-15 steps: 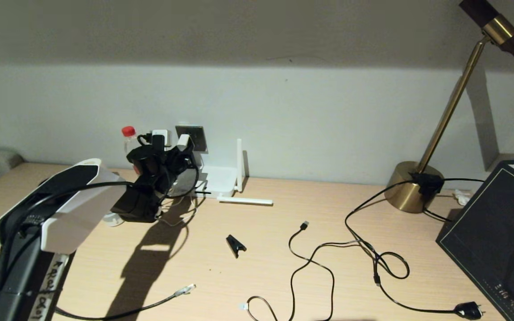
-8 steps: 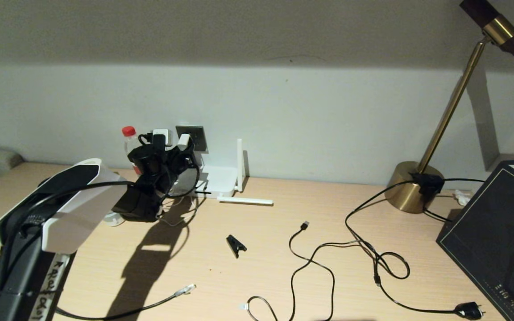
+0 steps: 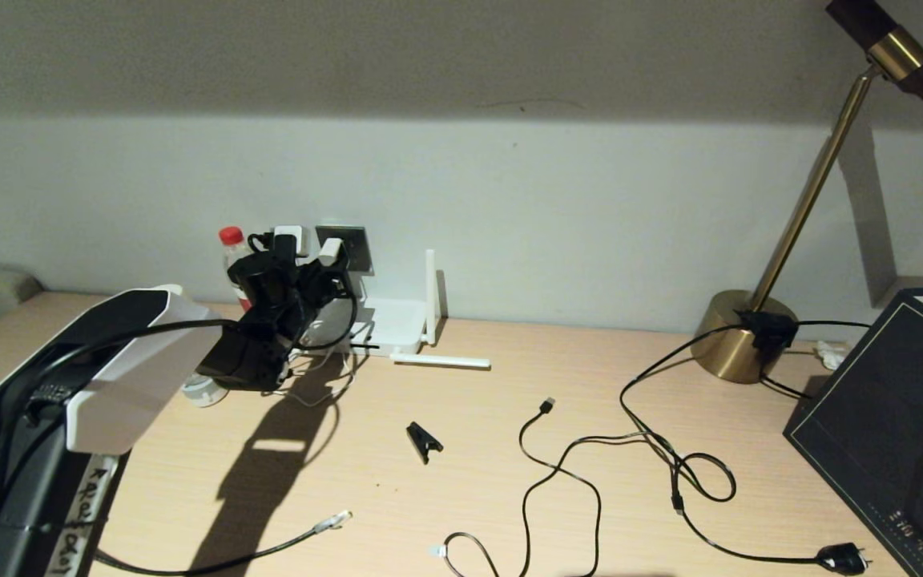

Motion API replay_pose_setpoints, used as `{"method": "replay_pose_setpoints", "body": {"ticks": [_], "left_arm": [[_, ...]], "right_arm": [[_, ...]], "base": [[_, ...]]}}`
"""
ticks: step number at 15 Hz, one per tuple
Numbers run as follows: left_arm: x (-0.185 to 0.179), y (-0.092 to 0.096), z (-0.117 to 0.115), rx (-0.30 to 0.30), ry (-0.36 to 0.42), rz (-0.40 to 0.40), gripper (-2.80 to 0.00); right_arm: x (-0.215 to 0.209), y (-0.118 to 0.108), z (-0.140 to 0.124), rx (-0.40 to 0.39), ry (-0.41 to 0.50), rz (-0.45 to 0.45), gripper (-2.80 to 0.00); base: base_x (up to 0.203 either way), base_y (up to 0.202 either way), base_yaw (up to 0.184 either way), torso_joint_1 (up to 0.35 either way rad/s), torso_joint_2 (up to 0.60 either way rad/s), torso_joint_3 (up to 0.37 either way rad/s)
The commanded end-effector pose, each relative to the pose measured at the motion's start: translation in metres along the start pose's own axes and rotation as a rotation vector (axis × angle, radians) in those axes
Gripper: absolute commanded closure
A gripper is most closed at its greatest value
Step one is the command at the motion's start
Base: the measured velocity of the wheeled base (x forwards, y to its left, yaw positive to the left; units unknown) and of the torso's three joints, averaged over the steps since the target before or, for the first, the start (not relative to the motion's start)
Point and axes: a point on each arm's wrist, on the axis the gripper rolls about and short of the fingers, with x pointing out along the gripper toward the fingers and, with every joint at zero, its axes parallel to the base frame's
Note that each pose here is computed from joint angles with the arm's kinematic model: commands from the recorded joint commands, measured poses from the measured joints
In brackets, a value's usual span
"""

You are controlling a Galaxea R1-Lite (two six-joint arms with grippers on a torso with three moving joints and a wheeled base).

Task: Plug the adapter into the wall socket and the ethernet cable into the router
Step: Plug plug into socket

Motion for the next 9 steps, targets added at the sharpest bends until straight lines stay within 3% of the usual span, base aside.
{"method": "replay_pose_setpoints", "body": {"ticks": [1,9], "left_arm": [[-0.0001,0.0013,0.0046,0.002,-0.018,0.002,0.0],[-0.0011,0.0095,0.0127,0.005,-0.001,-0.003,0.0]], "right_arm": [[0.002,0.0001,-0.0099,0.0,0.036,0.001,0.0],[0.002,0.0001,-0.0099,0.0,0.036,0.001,0.0]], "base": [[0.0,0.0,0.0,0.0,0.0,0.0],[0.0,0.0,0.0,0.0,0.0,0.0]]}}
